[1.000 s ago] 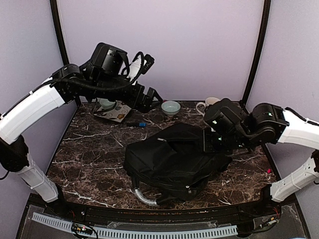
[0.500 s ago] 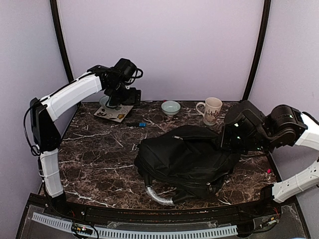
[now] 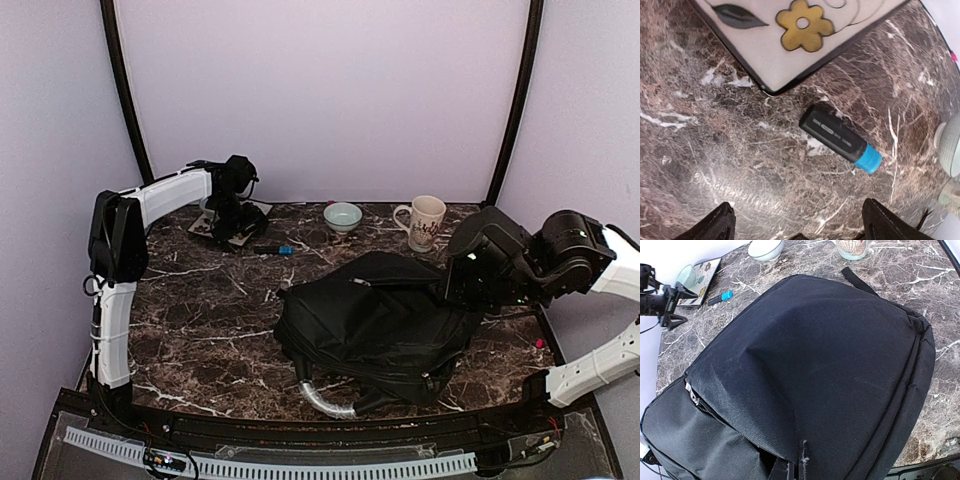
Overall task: Pack the student bag
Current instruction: Move the pen to the center of the board.
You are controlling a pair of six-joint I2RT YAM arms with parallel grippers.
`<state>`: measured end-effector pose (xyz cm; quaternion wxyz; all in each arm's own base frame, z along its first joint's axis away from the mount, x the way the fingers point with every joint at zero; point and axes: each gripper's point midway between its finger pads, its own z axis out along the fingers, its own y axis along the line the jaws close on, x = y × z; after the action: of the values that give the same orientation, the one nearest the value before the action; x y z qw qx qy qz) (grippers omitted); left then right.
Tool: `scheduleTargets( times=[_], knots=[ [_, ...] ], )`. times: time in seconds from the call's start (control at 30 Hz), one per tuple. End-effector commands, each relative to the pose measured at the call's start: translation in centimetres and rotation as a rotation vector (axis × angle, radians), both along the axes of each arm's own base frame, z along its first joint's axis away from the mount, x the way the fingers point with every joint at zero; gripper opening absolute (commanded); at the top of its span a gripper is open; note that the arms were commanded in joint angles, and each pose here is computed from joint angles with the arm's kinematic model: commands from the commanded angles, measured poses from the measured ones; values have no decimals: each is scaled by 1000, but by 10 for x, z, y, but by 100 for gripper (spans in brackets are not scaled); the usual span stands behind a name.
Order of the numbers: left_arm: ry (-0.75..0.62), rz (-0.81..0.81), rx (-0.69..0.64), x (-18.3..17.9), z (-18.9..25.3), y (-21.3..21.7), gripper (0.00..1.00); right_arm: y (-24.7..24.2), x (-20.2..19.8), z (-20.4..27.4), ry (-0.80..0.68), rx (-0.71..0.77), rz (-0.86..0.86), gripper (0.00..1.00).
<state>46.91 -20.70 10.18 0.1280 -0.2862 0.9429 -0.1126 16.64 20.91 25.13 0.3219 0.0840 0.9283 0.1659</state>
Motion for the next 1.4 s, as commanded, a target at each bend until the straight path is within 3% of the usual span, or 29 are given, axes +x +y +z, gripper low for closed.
scheduleTargets(
  times=[0.0,0.3,0.47,0.53,0.63,0.8,0.87,1.03,1.37],
  knots=[
    [93,160,-149,1,-26,-15,90,3,12,25,-57,54,-55,0],
    [163,326,-321,23,-69,-32,84,6,11,21,-35,43,-60,0],
    [173,398,-289,30,-83,-25,82,1,9,20,-27,40,-73,0],
    [184,410,-273,32,-91,-24,77,-1,10,22,-35,38,-79,0],
    [216,414,-280,33,-104,-28,63,-3,10,24,-45,35,-82,0],
    [264,423,-290,30,-116,-30,54,-7,12,27,-59,36,-87,0],
    [278,417,-294,29,-119,-31,51,-8,12,28,-61,38,-89,0],
    [289,340,-294,25,-120,-30,27,-9,10,28,-53,46,-86,0],
    [313,155,-161,-41,-113,4,22,-8,5,22,-25,68,-80,0]
  ],
)
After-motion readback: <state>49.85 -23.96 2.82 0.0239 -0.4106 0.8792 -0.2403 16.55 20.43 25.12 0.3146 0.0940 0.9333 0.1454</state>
